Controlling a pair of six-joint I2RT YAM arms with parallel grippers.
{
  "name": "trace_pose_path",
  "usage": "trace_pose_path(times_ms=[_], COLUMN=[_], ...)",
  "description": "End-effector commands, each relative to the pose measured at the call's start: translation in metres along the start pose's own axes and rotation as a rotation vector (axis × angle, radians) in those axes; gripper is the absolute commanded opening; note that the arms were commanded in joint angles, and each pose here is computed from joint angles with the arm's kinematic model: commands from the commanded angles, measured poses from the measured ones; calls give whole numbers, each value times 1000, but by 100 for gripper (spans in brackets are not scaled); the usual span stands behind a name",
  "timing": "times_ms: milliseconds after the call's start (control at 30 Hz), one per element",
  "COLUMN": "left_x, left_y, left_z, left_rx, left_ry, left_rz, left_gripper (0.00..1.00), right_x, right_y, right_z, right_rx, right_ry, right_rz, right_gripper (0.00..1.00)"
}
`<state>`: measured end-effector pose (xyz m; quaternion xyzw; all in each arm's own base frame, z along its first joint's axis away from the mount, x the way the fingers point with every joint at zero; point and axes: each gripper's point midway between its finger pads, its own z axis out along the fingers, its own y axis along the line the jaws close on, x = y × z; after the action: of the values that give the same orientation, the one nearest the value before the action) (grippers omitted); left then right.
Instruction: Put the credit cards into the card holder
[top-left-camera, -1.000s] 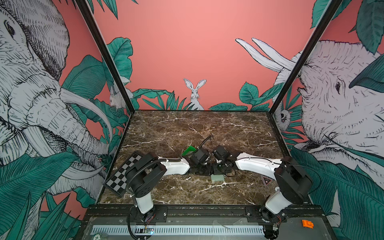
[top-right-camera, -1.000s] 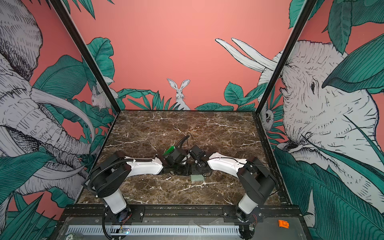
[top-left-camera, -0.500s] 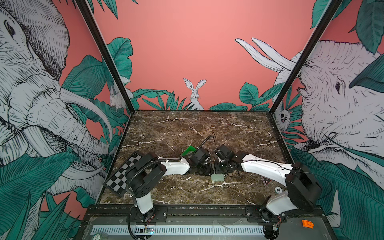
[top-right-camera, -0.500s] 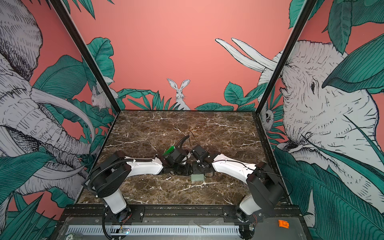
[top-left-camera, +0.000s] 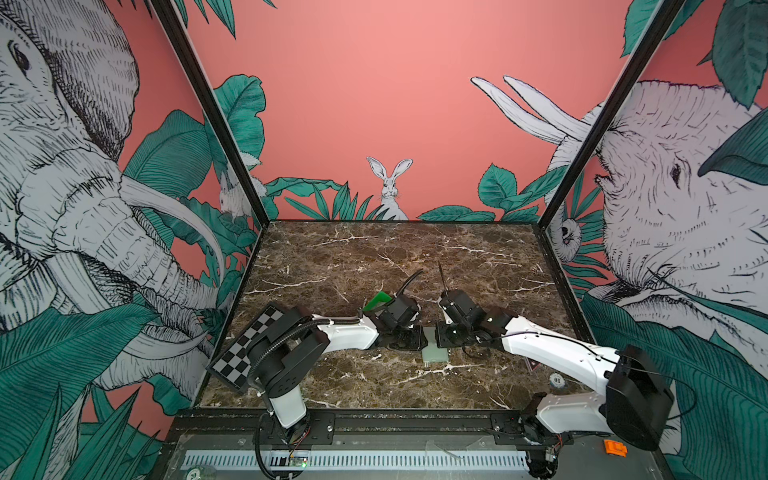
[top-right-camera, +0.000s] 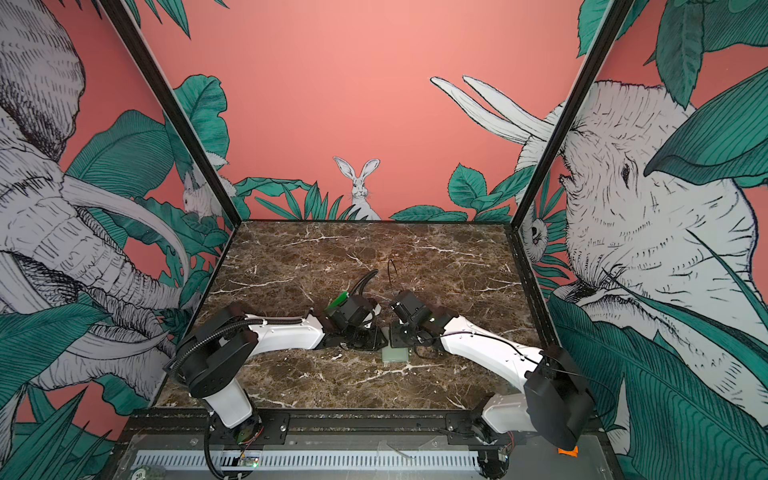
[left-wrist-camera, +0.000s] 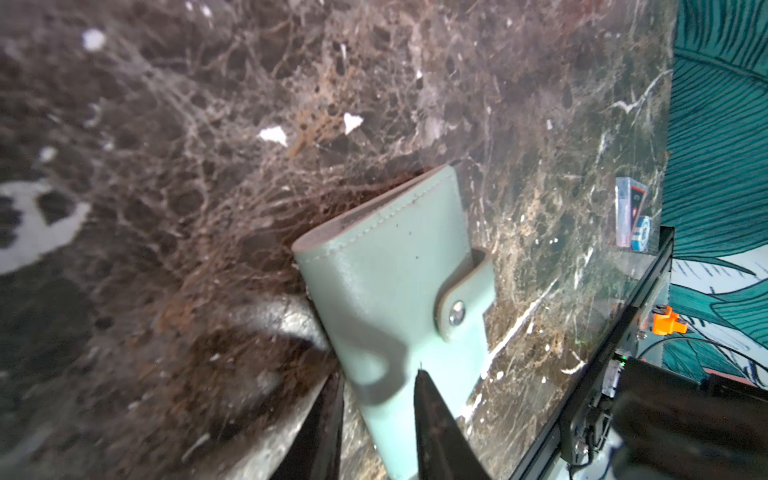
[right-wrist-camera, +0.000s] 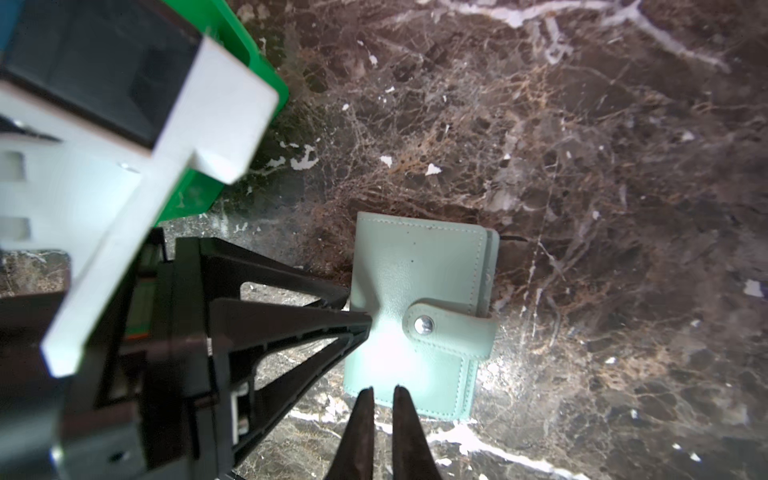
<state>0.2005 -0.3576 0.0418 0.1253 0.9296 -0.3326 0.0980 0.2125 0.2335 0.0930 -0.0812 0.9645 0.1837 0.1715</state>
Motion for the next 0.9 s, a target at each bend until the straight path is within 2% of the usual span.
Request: trace_pose_path(times_ms=[0, 300, 467, 633, 733, 800, 867], left_x=[-3, -3, -6, -12, -15, -19, -23], left_y=[-4, -10, -6, 5, 17, 24, 33], left_z=[-15, -45, -69, -90, -102, -111, -123], left_rx=[3, -10, -48, -77, -104, -115, -136], left_ry=[-30, -69, -110, -146, -172, -193, -218], left_rz=[8, 41, 68, 63, 47, 35, 23], left_gripper=[31, 31, 35, 38, 45, 57, 70], right_x=[-2, -1, -2, 2, 5, 6, 7], right_y=[-1, 0, -12, -11, -10, -11, -15], right_z=[-6, -15, -27, -34, -38, -41, -44], right_rx=[-2, -67, -32, -58, -87, -89, -78], right_ry=[-43, -120, -175, -186, -195, -208, -224], right_rz=[-5, -37, -67, -81, -84, -89, -97], right_gripper=[12, 13, 23, 34, 44, 51, 64])
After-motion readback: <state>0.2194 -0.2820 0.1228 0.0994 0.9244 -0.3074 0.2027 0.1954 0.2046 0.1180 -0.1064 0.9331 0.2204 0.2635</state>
